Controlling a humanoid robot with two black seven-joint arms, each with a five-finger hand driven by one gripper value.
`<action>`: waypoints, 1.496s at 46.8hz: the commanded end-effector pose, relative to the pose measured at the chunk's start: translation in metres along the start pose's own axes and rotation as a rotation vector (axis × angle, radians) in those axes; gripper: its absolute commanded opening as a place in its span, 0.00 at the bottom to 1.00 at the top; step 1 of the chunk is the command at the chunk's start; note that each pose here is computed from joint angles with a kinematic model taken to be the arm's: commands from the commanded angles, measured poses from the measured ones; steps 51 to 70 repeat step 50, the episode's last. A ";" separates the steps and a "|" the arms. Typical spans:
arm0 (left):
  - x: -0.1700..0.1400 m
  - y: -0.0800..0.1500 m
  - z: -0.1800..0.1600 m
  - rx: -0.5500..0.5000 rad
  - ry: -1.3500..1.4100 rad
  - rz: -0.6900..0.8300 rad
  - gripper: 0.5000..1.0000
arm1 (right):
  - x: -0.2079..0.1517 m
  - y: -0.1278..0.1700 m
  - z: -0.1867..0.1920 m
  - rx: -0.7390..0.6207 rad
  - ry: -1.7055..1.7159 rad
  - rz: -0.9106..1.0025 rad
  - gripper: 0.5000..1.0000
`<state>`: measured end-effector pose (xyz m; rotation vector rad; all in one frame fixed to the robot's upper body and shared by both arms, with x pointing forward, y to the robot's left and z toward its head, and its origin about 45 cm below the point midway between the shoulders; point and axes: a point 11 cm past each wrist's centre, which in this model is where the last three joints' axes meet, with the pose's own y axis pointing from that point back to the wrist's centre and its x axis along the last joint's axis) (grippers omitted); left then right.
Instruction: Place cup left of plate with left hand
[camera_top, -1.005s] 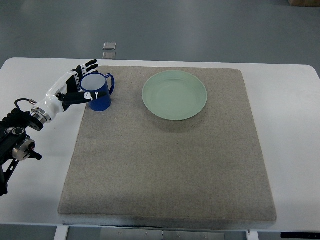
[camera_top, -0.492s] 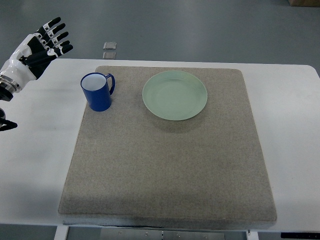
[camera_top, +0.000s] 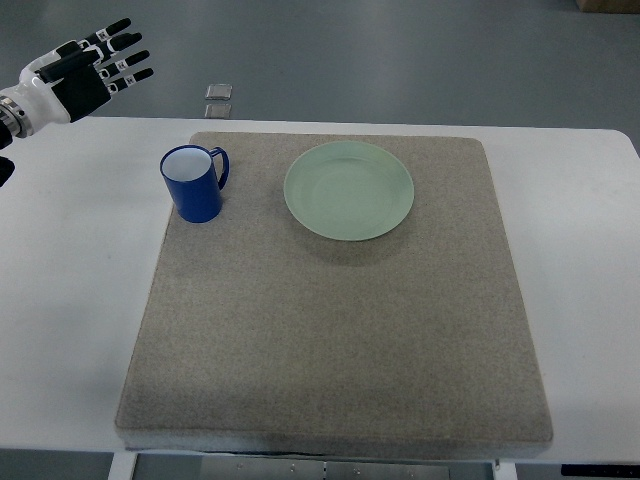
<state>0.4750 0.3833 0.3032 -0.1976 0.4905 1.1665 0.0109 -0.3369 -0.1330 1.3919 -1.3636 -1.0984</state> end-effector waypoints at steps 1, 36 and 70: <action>-0.007 -0.002 0.001 -0.008 0.028 -0.044 1.00 | 0.000 0.000 0.000 0.000 0.000 0.000 0.86; -0.024 -0.013 -0.013 0.043 0.108 -0.107 1.00 | -0.004 0.000 0.002 -0.003 -0.003 -0.017 0.86; -0.023 -0.012 -0.014 0.042 0.109 -0.106 1.00 | -0.006 0.002 0.016 -0.034 -0.007 -0.027 0.86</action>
